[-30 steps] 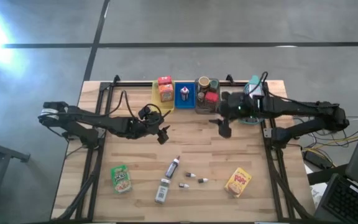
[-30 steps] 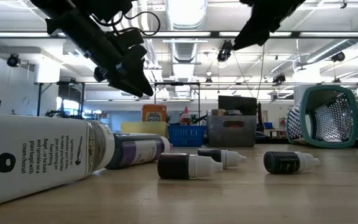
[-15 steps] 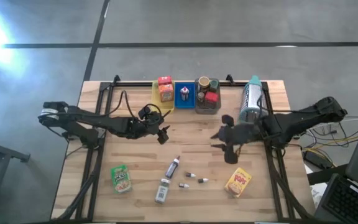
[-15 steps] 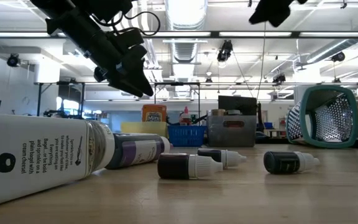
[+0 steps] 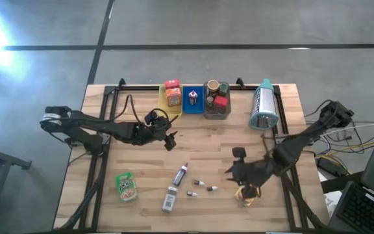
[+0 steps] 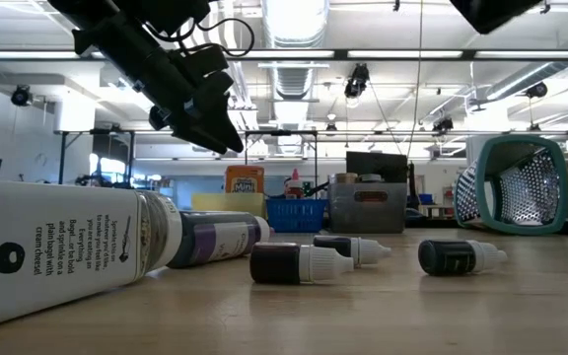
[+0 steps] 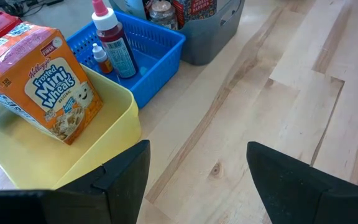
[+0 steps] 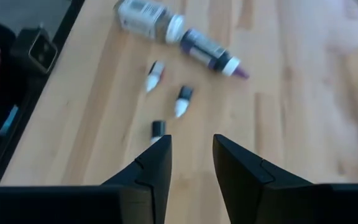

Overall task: Pick & Place Kitchen Items
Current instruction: Put the small blue food coloring bottle into the blue bin

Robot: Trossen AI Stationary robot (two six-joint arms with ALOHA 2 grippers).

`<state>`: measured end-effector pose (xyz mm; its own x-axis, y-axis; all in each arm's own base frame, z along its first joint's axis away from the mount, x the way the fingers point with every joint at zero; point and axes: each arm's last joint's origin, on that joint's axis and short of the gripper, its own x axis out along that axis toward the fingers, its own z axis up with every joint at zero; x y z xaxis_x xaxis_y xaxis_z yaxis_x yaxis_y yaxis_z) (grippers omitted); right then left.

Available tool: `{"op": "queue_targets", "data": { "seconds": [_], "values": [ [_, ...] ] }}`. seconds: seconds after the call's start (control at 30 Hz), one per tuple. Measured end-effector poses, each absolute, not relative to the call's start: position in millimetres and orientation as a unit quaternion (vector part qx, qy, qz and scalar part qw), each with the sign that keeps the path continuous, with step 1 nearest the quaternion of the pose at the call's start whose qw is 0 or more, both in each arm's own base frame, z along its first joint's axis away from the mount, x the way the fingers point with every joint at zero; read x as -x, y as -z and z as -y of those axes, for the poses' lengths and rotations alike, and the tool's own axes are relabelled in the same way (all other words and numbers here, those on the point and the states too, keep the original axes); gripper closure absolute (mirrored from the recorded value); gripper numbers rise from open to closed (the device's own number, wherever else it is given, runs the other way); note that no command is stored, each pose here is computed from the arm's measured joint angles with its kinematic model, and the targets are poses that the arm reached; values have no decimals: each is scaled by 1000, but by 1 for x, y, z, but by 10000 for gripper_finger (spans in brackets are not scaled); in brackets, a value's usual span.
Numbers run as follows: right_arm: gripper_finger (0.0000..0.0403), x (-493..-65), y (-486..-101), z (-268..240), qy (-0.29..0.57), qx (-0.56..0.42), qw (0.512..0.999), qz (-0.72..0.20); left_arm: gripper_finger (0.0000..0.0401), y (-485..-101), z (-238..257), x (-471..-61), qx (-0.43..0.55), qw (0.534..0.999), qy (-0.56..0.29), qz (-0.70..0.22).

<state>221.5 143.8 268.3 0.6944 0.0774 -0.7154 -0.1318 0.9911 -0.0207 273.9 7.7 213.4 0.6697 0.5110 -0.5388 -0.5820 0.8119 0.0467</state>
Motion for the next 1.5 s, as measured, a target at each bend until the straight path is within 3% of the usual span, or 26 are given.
{"op": "queue_targets", "data": {
  "seconds": [0.37, 0.57, 0.83, 1.13, 1.5],
  "values": [
    [324, -231, -216, -182, -42, 33, 887, -458, 128, -214, -8, -274, 65, 911, -300, -274],
    [331, -243, -190, -197, -11, 64, 898, -435, 128, -213, -8, -274, 65, 911, -300, -274],
    [282, -239, -166, -199, 16, 89, 905, -416, 128, -214, -8, -274, 65, 911, -300, -274],
    [218, -223, -147, -186, -21, 13, 935, -353, 128, -214, -8, -274, 65, 911, -300, -274],
    [200, -215, -129, -177, -41, -12, 950, -309, 128, -213, -8, -274, 64, 911, -300, -276]
  ]
}}
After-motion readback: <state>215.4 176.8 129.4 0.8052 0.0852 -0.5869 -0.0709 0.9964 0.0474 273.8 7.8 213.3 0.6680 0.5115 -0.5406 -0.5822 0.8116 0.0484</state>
